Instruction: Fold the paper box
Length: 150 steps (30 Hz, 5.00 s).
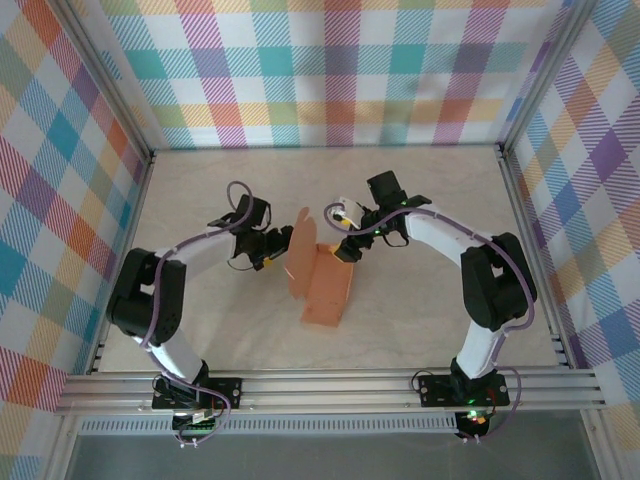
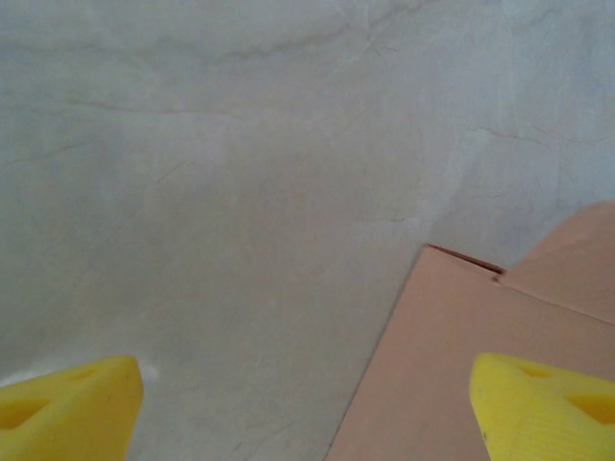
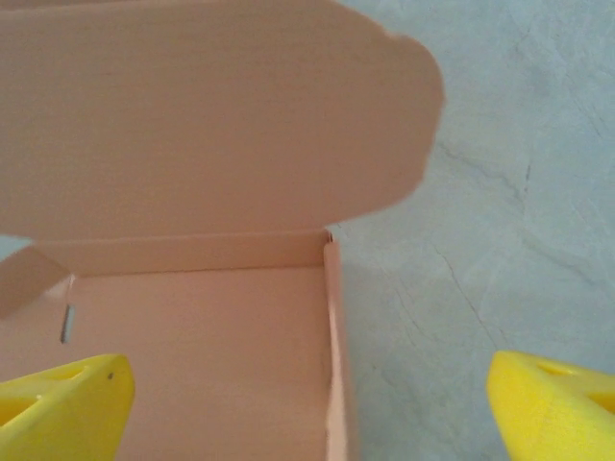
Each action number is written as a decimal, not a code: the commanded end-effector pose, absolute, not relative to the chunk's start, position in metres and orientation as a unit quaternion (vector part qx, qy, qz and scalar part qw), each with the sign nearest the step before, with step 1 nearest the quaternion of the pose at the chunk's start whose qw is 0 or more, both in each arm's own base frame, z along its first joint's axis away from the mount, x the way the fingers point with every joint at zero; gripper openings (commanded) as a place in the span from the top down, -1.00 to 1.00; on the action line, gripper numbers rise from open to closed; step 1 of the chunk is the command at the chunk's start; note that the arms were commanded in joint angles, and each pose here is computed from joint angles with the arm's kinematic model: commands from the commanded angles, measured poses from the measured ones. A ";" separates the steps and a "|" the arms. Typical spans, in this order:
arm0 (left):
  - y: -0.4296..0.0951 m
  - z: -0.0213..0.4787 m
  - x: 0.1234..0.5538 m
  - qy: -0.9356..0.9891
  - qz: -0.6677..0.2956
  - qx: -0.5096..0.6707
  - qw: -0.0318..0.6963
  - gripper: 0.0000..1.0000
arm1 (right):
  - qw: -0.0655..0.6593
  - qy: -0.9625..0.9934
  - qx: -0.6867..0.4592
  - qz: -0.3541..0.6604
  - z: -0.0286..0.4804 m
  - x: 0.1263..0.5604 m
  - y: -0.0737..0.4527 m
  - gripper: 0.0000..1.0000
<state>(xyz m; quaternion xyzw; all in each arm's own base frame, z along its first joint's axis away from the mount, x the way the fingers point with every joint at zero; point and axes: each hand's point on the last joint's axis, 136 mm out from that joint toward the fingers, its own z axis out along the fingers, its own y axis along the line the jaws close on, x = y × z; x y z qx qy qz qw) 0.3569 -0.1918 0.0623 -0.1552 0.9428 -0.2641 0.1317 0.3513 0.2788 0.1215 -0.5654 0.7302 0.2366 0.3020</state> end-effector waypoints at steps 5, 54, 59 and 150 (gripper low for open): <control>-0.208 0.074 0.367 0.942 -0.278 -0.131 0.134 -0.77 | 0.249 0.742 -0.586 0.212 0.098 0.354 0.267 -0.07; -0.132 0.120 0.357 0.915 -0.211 -0.178 0.295 -0.98 | 0.278 0.848 -0.447 0.065 0.058 0.414 0.240 1.00; -0.127 0.125 0.339 0.911 -0.200 -0.153 0.326 -1.00 | 0.292 0.879 -0.370 0.069 0.066 0.422 0.224 1.00; -0.371 0.110 0.339 0.922 -0.357 0.080 0.127 -0.12 | 0.233 0.968 -0.029 0.082 0.066 0.387 0.151 1.00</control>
